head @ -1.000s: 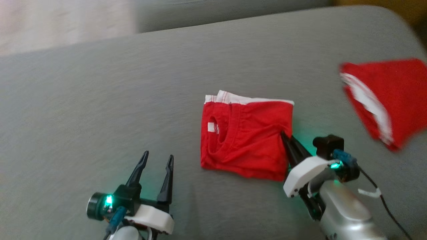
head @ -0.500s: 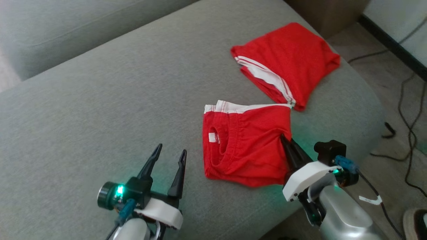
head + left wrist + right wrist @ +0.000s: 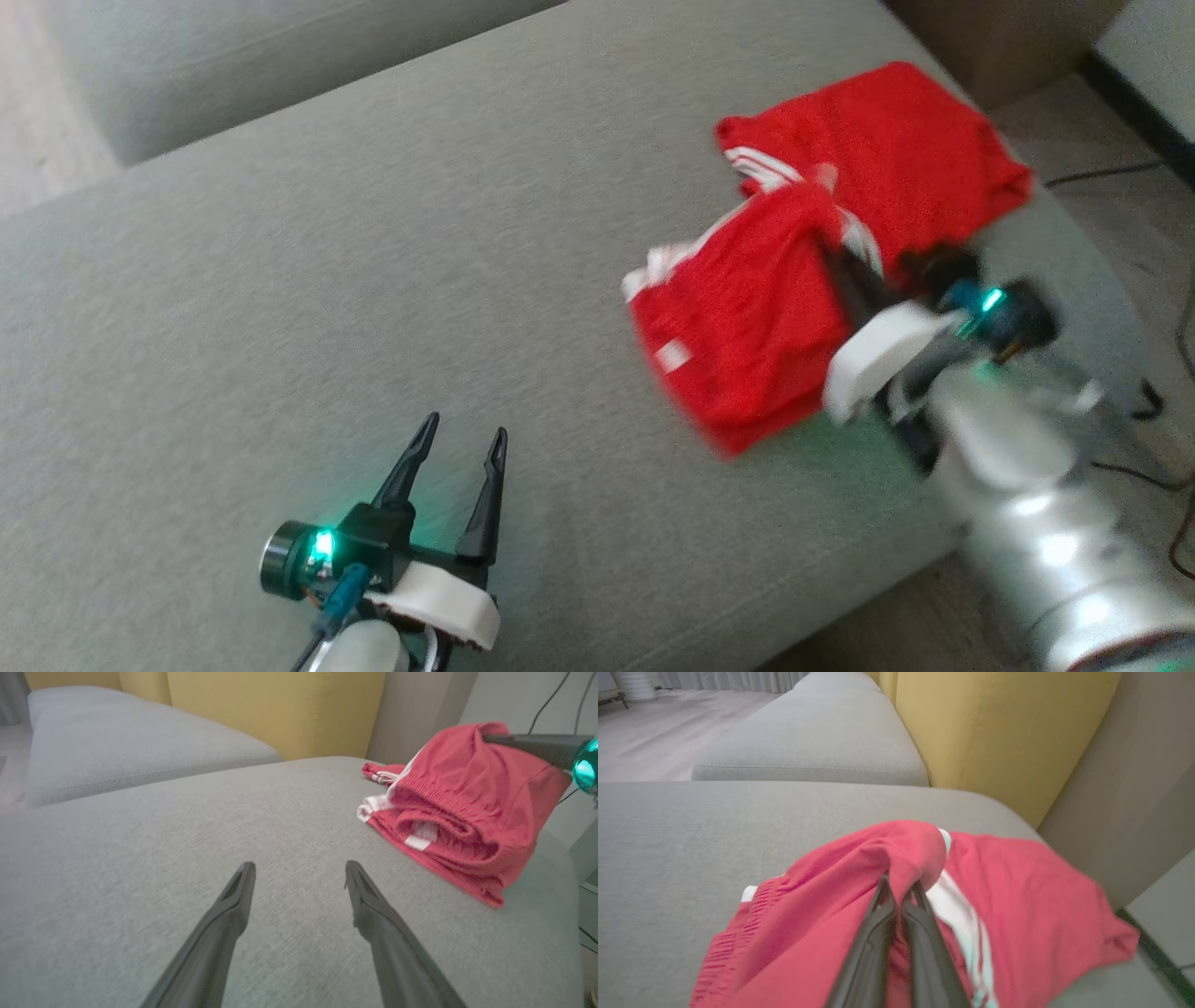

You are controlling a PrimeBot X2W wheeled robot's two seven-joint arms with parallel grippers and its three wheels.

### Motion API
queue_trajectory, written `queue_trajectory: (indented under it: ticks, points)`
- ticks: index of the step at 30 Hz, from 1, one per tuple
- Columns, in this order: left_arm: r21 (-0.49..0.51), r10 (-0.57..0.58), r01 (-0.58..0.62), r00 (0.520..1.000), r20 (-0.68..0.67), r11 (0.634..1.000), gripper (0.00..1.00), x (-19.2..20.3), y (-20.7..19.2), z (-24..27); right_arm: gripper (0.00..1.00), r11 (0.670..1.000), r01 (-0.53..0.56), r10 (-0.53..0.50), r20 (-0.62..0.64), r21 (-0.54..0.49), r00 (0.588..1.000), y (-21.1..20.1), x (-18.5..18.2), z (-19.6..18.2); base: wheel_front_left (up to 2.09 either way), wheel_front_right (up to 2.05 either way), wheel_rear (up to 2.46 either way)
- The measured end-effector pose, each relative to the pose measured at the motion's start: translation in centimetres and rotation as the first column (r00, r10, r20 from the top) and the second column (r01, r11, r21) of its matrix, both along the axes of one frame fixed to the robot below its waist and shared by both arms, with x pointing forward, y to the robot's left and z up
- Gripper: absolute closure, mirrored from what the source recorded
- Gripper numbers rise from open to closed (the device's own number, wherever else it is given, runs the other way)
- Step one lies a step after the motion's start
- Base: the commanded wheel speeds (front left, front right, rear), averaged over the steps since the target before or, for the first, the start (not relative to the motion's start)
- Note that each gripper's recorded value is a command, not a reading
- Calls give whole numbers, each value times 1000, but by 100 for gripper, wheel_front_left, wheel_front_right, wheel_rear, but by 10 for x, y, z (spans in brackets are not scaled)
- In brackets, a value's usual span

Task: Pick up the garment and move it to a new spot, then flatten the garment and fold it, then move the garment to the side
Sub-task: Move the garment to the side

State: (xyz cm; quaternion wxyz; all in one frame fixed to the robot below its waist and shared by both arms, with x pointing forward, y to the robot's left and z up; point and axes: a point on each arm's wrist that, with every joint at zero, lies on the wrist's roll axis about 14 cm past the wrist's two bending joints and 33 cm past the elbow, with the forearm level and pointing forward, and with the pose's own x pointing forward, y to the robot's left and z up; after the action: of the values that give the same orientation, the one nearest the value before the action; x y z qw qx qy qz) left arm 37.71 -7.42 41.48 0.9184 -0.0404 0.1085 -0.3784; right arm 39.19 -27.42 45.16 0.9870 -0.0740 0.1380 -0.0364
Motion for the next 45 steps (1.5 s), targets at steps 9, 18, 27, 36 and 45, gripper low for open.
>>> queue_trajectory:
  ticks: [9, 18, 27, 36, 45]
  points:
    - [19, 81, -80, 996, -35, 997, 0, 6, 30, -15, 100, 970, 13, -42, -113, -242, 993, -71, 32, 16, 0, 0, 0]
    - [36, 124, -122, 991, -55, 992, 0, 14, 44, -27, 0, 921, 121, -170, -102, -371, 980, -138, 47, 47, 0, 0, 0]
    - [33, 145, -144, 989, -33, 989, 0, 26, 47, -22, 0, 941, 205, -196, 58, -271, 979, -126, 57, 68, 0, 0, 0]
    - [38, 254, -255, 967, 14, 966, 0, 41, 75, -9, 0, 989, 123, -106, 189, -80, 976, -39, 67, 59, 0, 0, 0]
    - [40, 415, -418, 908, 52, 908, 0, 45, 126, 7, 0, 991, 34, -58, 179, 132, 982, 19, 42, 21, 0, 0, 0]
